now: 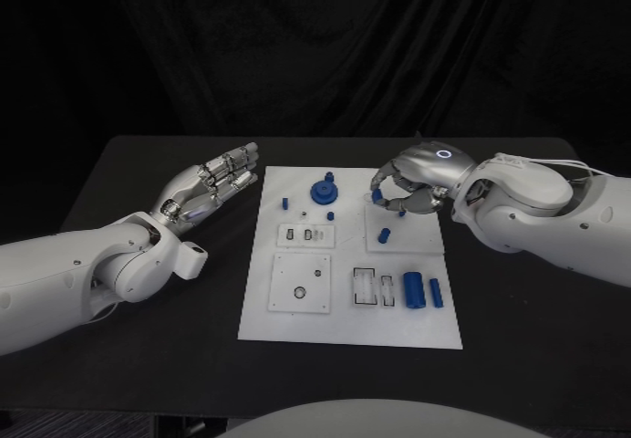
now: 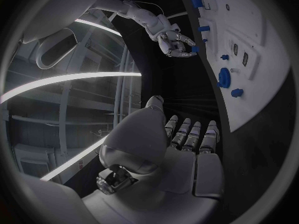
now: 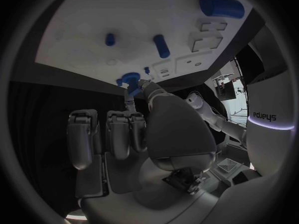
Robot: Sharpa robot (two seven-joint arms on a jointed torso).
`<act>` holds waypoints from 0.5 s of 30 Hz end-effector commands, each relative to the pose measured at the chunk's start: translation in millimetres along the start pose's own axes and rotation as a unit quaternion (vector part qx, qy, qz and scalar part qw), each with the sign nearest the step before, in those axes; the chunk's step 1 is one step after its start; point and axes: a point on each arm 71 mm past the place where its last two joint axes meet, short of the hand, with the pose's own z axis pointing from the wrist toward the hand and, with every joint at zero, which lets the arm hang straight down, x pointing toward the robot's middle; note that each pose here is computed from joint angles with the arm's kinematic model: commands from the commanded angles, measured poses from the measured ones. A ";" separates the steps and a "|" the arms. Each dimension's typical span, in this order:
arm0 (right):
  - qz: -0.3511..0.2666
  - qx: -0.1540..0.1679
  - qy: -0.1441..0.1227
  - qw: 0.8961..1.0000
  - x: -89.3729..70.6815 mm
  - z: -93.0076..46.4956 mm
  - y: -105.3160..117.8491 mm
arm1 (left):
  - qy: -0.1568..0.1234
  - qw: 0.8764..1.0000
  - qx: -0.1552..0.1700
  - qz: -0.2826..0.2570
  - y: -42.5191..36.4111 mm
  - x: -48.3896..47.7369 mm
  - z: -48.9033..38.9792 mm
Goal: Assemble the parts on the task board
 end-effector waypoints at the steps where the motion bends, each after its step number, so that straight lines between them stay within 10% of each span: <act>1: -0.009 -0.009 0.019 1.000 3.3 8.4 15.6 | 0.005 0.998 0.056 -0.003 -7.7 1.4 0.4; 15: 0.001 -0.062 0.044 0.997 27.7 48.2 70.4 | 0.012 0.998 0.056 -0.006 -6.2 5.9 5.9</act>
